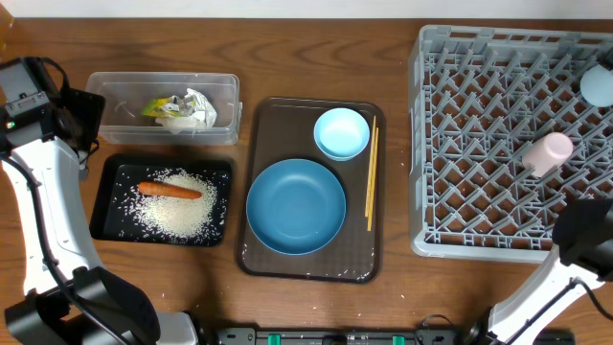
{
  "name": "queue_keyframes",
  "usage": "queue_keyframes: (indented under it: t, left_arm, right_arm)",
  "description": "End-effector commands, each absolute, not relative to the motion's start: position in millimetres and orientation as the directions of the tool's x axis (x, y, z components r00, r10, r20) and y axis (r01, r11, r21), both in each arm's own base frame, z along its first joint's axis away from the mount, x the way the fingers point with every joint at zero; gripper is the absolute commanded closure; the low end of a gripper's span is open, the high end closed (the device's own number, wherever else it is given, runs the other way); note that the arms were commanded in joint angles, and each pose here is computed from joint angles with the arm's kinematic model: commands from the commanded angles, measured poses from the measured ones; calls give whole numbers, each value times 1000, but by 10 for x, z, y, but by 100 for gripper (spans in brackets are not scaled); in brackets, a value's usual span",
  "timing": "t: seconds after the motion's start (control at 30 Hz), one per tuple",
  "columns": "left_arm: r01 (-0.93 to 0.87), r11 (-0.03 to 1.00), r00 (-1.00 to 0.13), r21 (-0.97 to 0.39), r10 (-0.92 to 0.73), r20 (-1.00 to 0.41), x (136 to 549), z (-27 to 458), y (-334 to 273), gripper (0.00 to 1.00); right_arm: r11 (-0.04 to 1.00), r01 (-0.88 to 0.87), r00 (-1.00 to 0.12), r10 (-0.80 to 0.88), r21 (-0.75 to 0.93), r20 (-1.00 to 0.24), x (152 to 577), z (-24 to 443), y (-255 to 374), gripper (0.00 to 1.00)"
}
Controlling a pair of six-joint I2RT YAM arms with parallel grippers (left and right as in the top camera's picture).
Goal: Sort waste into correct bins and load items into the dishwasher rack
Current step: 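Carry the light-blue cup into the rack beside the pink cup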
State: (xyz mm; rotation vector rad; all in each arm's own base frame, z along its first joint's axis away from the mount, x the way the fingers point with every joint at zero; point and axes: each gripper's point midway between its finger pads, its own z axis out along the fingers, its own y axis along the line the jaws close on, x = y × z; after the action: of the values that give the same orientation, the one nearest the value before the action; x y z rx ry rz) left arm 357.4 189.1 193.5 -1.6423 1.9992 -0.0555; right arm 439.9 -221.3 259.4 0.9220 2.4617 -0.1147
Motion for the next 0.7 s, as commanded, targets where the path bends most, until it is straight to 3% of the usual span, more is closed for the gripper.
queue_keyframes:
  t: [0.0, 0.37, 0.5, 0.67]
  left_arm:
    - [-894, 259, -103, -365, -912, -396, 3574, 1987, 1927, 2]
    - [-894, 259, -103, -365, -912, -396, 3574, 1987, 1927, 2]
    - [-894, 259, -102, -365, -912, -396, 3574, 1987, 1927, 2]
    - [-894, 259, -103, -365, -912, -396, 3574, 1987, 1927, 2]
  right_arm:
    - [759, 649, -669, 600, 49, -438, 4375, 2322, -2379, 44]
    - [733, 680, -694, 645, 1, -319, 4253, 1865, -2525, 36]
    - [733, 680, -703, 649, -6, -290, 4234, 1777, -2512, 18]
    - [734, 679, -701, 649, 1, -296, 4219, 1834, -2490, 11]
